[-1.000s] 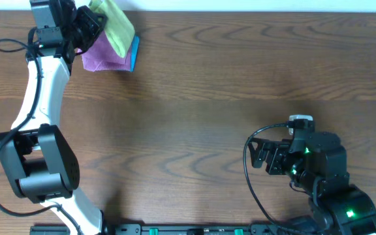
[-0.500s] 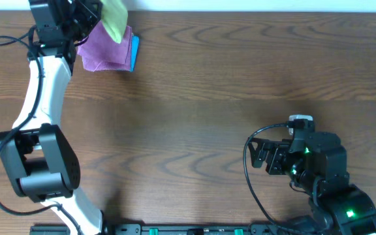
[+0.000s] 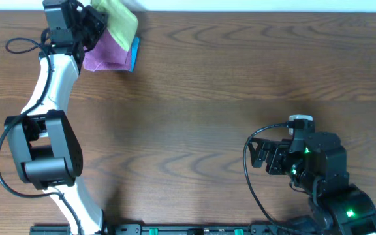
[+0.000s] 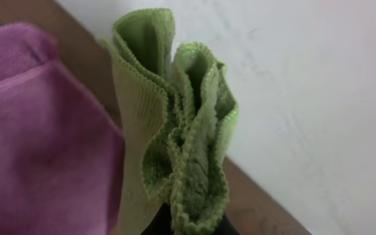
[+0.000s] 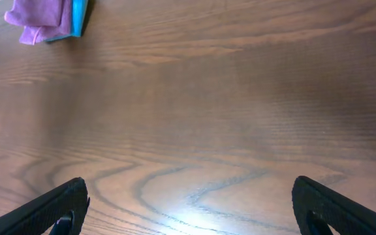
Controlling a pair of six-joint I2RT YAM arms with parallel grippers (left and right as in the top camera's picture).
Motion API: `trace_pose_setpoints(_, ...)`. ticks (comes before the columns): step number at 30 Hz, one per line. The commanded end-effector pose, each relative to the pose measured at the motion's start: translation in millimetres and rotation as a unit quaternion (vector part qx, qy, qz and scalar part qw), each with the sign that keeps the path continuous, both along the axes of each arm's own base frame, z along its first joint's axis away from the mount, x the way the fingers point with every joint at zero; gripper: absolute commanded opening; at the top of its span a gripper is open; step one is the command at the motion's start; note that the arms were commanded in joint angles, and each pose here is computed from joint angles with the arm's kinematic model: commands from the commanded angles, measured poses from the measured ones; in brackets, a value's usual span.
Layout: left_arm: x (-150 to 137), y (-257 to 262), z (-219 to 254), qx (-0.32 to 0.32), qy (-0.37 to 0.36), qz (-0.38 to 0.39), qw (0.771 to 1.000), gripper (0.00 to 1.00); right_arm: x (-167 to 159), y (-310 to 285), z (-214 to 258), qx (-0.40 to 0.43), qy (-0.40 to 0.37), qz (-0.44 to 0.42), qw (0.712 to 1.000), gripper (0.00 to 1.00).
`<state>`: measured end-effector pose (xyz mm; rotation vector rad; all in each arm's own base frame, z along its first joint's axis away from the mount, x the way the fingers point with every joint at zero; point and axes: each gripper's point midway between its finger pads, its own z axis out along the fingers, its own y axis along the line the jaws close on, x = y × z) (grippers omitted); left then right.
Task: Fold the cloth
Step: 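Carry the green cloth with the left gripper onto the pink cloth, then lower the green cloth onto the pink stack and open left gripper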
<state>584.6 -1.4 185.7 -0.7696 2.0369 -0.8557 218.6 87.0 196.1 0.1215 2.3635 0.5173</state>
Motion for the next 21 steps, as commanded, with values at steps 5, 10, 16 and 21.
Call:
trace_pose_setpoints(5,-1,14,-29,0.041,0.038,0.016,0.998,0.06,0,-2,-2,0.005,0.004,-0.009,1.0,0.99)
trace_pose_setpoints(10,-9,27,-46,0.085,0.072,0.034,0.993,0.06,0,-2,-2,0.004,0.005,-0.009,1.0,0.99)
trace_pose_setpoints(16,-12,37,-68,0.113,0.098,0.045,0.988,0.06,0,-2,-2,0.005,0.004,-0.009,1.0,0.99)
trace_pose_setpoints(21,-13,40,-96,0.115,0.125,0.049,0.984,0.06,0,-2,-2,0.004,0.005,-0.009,1.0,0.99)
